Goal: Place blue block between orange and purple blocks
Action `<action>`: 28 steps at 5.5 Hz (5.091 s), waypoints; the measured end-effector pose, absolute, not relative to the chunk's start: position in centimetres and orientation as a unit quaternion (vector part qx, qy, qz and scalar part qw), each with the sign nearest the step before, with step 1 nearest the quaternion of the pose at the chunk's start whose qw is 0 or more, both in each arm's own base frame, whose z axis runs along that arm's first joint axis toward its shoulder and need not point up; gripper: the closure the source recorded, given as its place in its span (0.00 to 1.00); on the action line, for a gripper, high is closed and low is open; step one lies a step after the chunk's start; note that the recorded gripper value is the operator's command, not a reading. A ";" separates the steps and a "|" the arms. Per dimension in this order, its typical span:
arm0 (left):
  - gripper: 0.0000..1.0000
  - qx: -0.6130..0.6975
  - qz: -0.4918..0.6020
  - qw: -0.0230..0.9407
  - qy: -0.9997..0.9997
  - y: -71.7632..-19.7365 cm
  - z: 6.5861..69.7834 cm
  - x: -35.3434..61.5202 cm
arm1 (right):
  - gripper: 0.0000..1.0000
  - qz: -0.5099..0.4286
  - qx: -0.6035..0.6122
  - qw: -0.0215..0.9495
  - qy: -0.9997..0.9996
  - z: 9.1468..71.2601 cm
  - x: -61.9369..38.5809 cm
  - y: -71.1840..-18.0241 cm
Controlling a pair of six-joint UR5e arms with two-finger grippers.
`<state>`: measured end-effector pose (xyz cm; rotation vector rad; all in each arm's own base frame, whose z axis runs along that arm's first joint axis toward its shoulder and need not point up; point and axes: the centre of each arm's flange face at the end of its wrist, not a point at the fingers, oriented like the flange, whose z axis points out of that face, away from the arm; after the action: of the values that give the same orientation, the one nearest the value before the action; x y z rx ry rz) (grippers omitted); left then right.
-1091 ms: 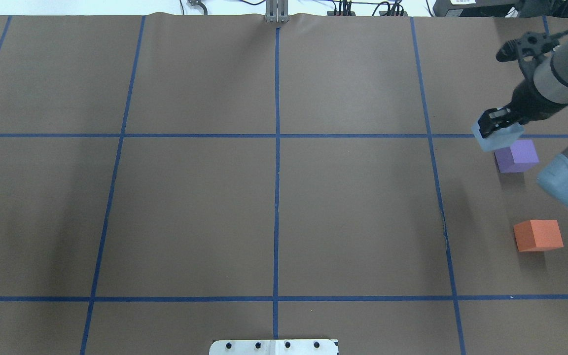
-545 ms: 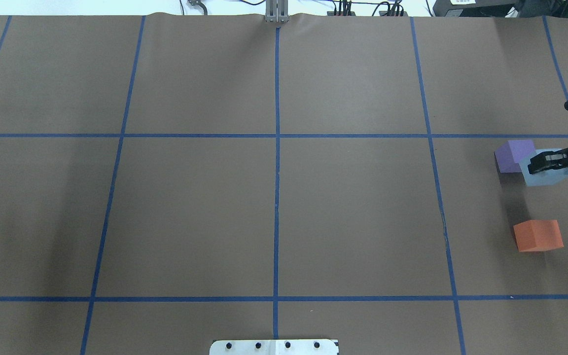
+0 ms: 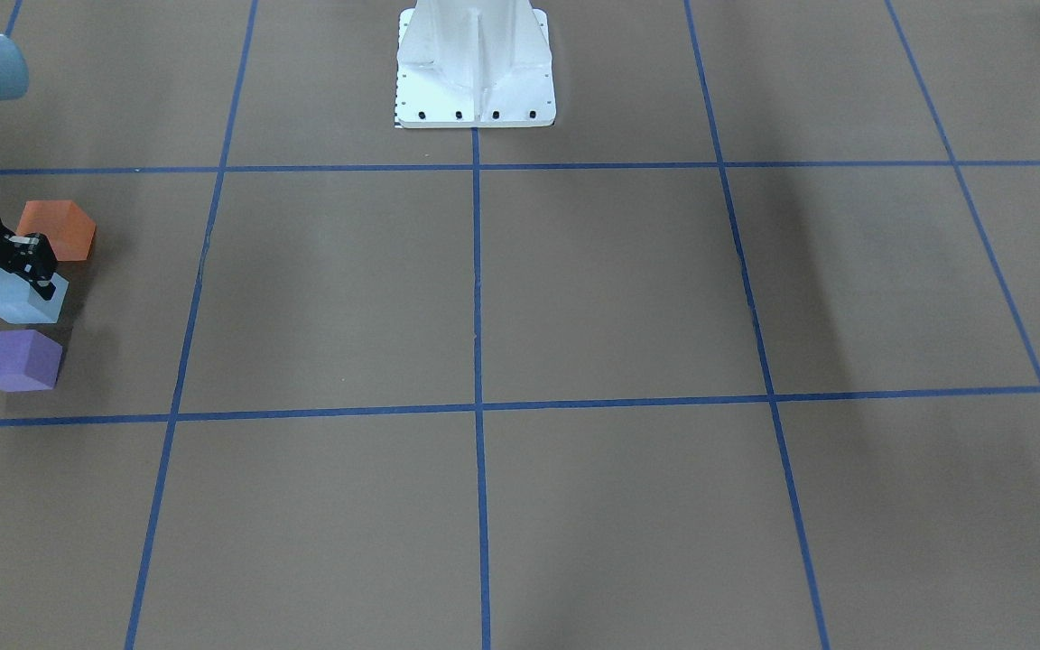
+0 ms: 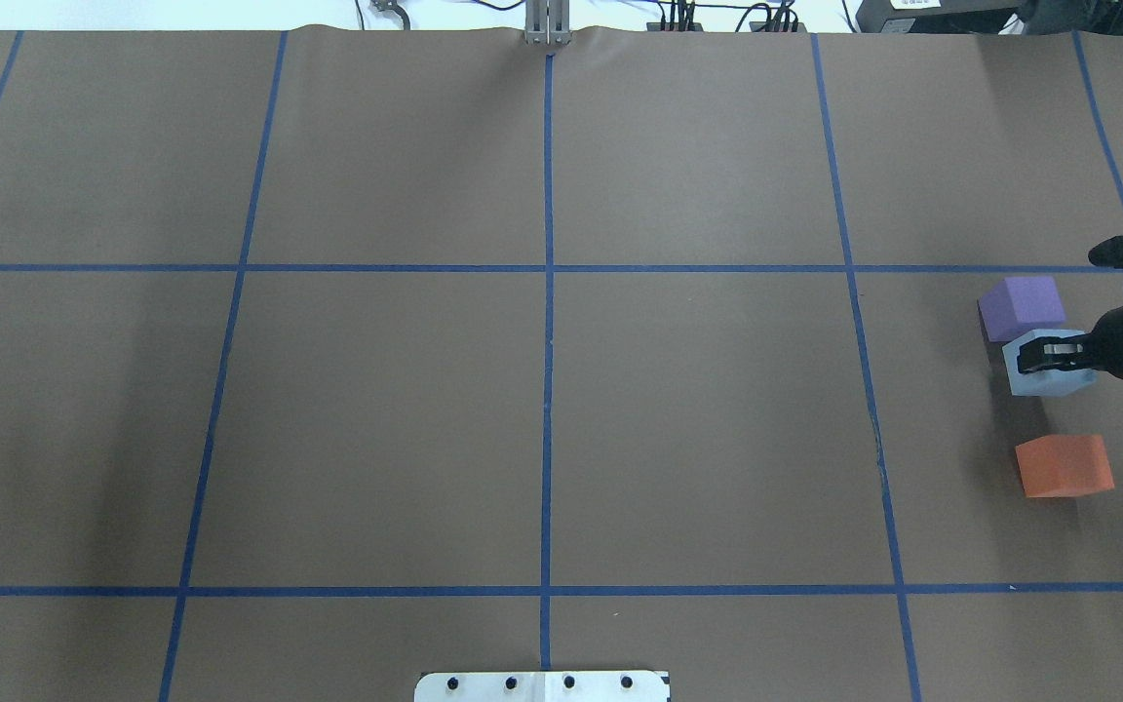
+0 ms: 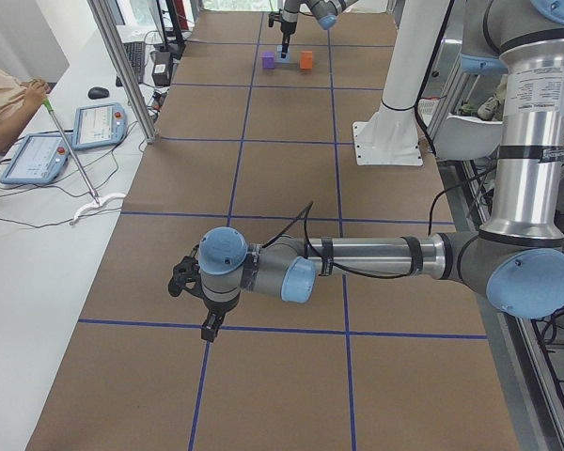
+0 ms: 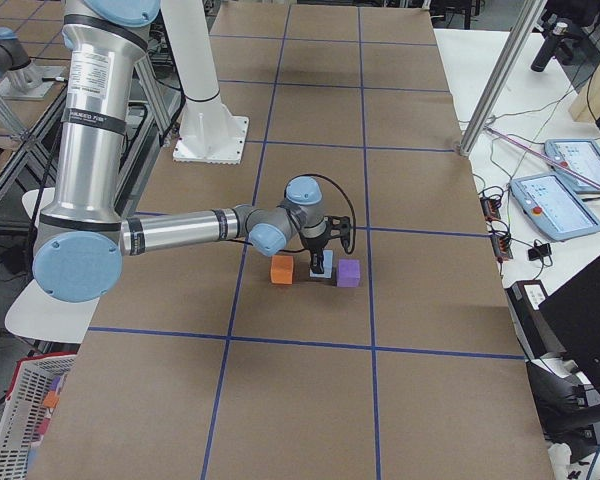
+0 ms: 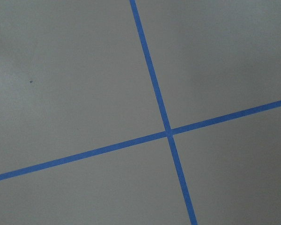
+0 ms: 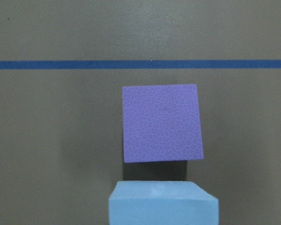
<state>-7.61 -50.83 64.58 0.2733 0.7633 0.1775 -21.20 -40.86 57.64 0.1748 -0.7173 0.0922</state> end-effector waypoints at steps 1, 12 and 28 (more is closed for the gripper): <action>0.00 0.133 0.087 0.915 0.371 -50.8 64.6 -7.6 | 0.31 0.042 0.085 0.935 -0.343 58.2 -21.8 -40.1; 0.00 0.118 0.080 0.917 0.373 -49.3 66.4 -7.6 | 0.00 -0.090 0.064 0.934 -0.339 60.2 3.7 -42.9; 0.00 0.072 0.084 0.919 0.379 -44.7 69.8 -5.5 | 0.00 -0.138 0.063 0.931 -0.333 61.6 3.8 -42.3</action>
<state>-5.48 -44.67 69.77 0.1488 0.7791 0.1733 3.82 -42.33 61.60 0.1296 -0.6818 -0.2832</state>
